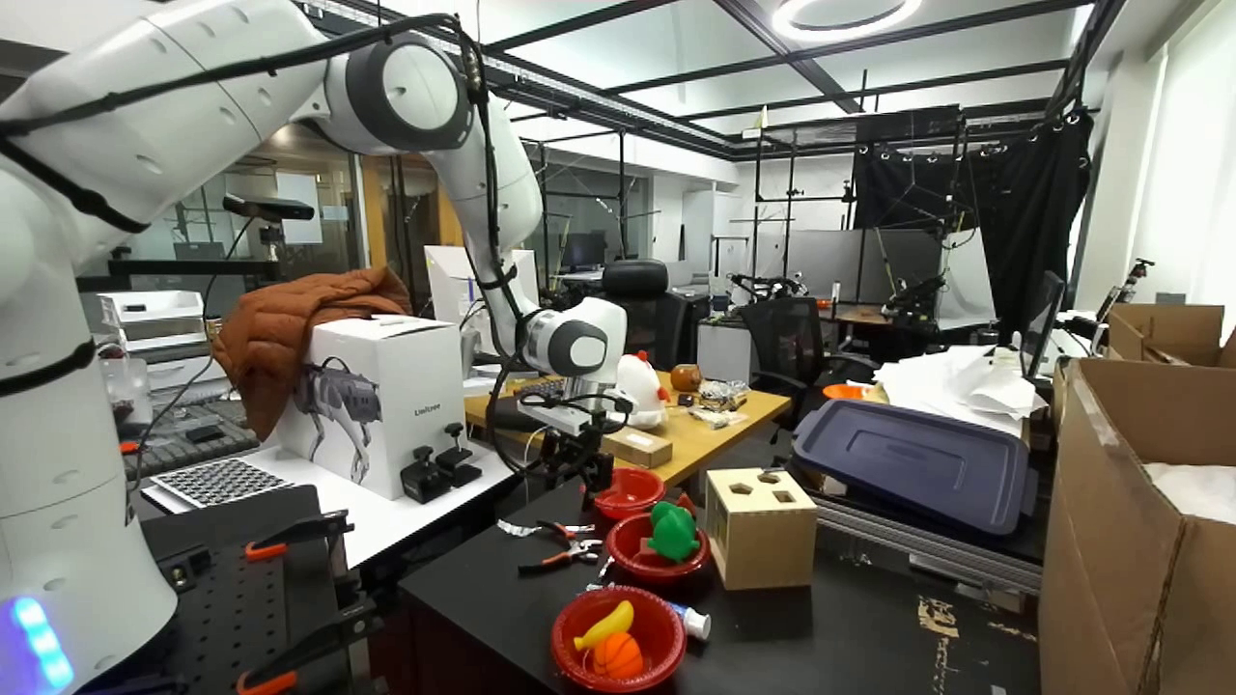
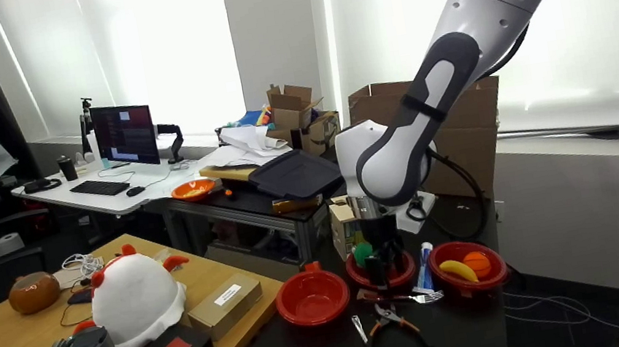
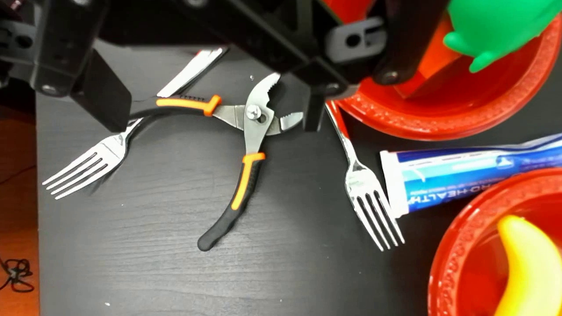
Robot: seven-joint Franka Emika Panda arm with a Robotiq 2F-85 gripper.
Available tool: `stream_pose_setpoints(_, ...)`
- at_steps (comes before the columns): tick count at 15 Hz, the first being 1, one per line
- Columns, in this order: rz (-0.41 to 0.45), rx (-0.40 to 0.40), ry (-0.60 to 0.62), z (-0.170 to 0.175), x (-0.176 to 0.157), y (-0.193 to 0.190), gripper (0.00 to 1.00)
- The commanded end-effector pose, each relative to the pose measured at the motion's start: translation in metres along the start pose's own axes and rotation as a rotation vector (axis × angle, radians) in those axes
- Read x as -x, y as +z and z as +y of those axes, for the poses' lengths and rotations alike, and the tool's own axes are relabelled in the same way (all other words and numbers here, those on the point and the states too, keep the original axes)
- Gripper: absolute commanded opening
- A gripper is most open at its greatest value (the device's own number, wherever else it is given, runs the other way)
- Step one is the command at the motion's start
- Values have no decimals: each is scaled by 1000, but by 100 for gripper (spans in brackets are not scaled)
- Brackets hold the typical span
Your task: Put the pliers inside the bowl
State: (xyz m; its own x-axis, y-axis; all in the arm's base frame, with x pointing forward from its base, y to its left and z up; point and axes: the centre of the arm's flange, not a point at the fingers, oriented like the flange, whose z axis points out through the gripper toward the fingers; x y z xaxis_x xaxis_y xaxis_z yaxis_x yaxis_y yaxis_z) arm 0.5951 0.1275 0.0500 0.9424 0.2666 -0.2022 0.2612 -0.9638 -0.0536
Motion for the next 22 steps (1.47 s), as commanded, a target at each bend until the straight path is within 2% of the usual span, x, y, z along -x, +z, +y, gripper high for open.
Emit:
stream_pose_setpoints(1, -2, 6, 83, 4, -4, 20, 100)
stream_pose_setpoints(6, -93, -9, 169, -7, 2, 46, 100)
stream_pose_setpoints(11, -98, 14, 209, -17, 5, 61, 100)
stream_pose_setpoints(16, -100, 51, 285, 5, 7, 81, 100)
stream_pose_setpoints(22, -118, 17, 301, 12, -4, 93, 100)
